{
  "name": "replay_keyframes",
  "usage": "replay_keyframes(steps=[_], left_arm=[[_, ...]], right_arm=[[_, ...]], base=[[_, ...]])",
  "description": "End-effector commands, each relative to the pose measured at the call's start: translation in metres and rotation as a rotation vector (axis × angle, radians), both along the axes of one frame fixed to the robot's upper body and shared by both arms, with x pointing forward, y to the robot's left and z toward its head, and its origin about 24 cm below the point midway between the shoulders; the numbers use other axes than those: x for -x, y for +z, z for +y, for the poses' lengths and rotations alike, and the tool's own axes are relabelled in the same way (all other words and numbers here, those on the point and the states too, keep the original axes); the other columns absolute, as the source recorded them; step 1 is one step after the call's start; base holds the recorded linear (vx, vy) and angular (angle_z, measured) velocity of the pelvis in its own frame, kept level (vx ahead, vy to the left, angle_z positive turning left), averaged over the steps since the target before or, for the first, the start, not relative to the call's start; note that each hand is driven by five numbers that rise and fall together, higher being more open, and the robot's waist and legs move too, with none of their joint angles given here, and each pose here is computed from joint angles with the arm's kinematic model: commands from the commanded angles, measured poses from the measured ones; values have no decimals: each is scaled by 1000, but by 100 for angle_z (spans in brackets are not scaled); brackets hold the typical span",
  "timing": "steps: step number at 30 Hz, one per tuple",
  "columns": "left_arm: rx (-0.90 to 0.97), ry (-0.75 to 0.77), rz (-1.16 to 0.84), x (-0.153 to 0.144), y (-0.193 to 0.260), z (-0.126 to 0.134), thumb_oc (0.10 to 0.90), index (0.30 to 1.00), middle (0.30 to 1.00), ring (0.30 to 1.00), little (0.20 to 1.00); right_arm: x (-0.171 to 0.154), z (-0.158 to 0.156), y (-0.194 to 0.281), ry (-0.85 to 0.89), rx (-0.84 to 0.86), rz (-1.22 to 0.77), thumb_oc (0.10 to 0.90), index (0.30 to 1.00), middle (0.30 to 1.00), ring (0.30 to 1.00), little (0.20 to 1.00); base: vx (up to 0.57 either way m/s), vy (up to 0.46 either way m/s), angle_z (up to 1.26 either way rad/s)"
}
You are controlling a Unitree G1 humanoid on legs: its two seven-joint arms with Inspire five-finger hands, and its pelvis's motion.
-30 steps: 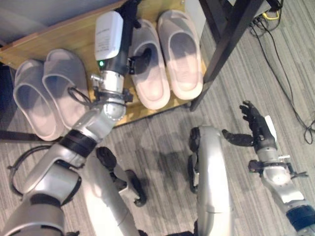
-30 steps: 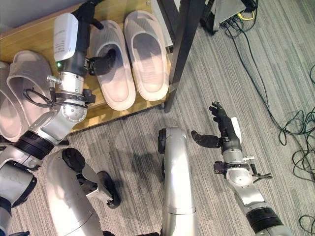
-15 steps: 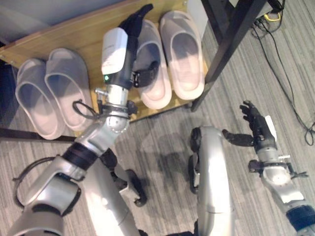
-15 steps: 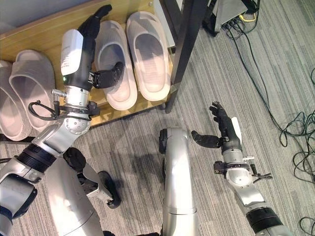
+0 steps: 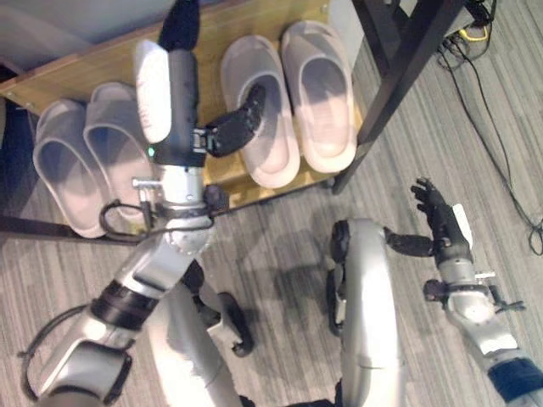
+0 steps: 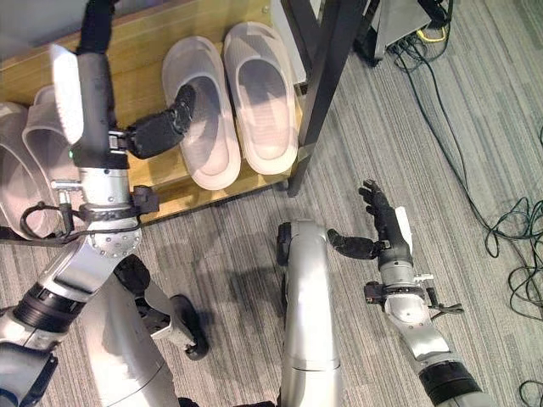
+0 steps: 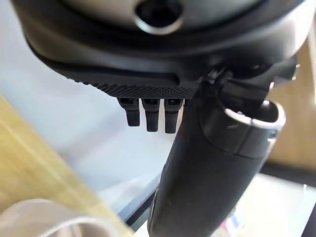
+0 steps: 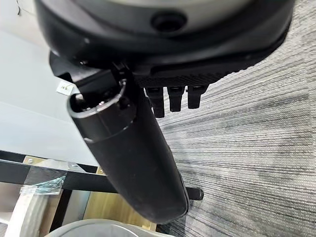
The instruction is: Arrange the slippers neatly on the shoe rack.
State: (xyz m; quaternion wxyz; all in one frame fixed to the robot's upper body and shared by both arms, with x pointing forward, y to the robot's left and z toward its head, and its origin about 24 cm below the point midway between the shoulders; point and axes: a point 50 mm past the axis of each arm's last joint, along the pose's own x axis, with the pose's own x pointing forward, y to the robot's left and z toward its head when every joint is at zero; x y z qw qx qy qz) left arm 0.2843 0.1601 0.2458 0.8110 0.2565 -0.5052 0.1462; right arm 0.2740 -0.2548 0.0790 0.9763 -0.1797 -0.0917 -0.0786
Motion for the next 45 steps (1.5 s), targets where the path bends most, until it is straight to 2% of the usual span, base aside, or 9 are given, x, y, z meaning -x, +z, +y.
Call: replay_keyframes(steps=[1, 11, 17, 22, 28, 33, 34, 40, 45], left_arm=[[102, -180, -214, 25, 37, -7, 800, 900, 900, 900, 900], [183, -361, -55, 34, 14, -4, 800, 900, 900, 900, 900], [161, -395, 67, 23, -1, -6, 800, 900, 900, 900, 900], [167, -449, 247, 13, -33, -14, 800, 900, 900, 900, 900], [141, -425, 507, 1, -90, -16, 800, 900, 900, 900, 900], [62, -310, 758, -6, -151, -10, 800, 900, 900, 900, 900], [49, -264, 864, -2, -178, -4, 800, 900, 900, 900, 900], [69, -156, 1134, 18, -242, 14, 800, 900, 900, 900, 900], [38, -56, 1345, 51, -290, 29, 800, 900, 900, 900, 900]], right_arm=[[-5, -6, 51, -32, 3, -265, 800, 900, 900, 900, 900], [-10, -3, 43, -72, -24, -248, 800, 900, 900, 900, 900], [-26, 3, 49, -80, -15, -266, 800, 900, 900, 900, 900], [-29, 5, 23, -91, -13, -158, 800, 900, 900, 900, 900], [-29, 12, -13, -85, -12, -3, 800, 900, 900, 900, 900], [-20, 19, -49, -65, -32, 141, 800, 900, 900, 900, 900], [-12, 21, -64, -62, -45, 199, 800, 900, 900, 900, 900], [14, 31, -101, -13, -64, 357, 800, 900, 900, 900, 900], [35, 58, -113, 133, -108, 414, 800, 900, 900, 900, 900]], base=[[0, 0, 0], [-41, -1, 4], [-211, 49, -9], [-198, -15, 14], [-180, -51, 16], [-104, -37, 0], [-96, -24, -8], [82, -31, -3], [230, 18, -4]])
